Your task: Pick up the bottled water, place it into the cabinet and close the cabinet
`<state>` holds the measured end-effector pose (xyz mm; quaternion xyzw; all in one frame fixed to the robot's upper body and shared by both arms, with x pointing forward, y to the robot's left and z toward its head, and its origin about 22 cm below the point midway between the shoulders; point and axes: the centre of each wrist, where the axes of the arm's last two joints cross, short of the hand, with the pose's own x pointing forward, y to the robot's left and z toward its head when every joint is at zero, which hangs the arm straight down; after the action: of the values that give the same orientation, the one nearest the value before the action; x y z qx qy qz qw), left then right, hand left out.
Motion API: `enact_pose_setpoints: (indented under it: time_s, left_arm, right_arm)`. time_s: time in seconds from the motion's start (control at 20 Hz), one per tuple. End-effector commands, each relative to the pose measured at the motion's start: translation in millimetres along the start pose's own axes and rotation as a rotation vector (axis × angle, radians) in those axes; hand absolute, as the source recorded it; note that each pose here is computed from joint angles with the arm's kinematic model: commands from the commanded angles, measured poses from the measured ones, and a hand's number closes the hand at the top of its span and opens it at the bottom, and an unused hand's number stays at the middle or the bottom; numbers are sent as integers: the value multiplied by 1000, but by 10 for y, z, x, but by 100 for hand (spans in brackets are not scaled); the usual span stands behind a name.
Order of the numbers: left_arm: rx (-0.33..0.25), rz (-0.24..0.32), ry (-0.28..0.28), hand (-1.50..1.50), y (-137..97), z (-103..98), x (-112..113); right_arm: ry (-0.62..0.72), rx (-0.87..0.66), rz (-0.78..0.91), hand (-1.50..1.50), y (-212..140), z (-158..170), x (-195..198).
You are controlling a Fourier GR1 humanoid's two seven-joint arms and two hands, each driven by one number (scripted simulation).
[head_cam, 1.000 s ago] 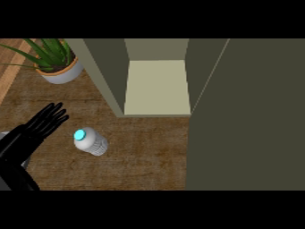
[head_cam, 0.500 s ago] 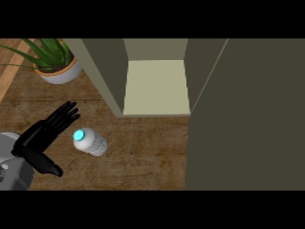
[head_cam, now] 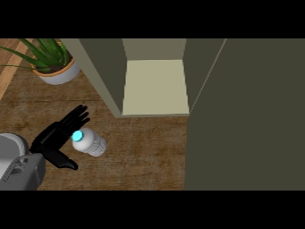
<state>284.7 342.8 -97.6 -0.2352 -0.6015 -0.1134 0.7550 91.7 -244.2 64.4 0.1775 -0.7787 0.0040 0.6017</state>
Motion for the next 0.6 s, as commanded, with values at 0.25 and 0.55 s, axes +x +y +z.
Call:
enact_pose_setpoints:
  time_s: [0.25, 0.55]
  left_arm:
    - [-84, 46, -53, -150, -280, -135, -387]
    - [-75, 77, -32, -150, -106, -31, -350]
  right_arm:
    - [-6, -7, 2, -150, 15, -87, -147]
    - [-6, 2, -2, -150, -77, -49, -61]
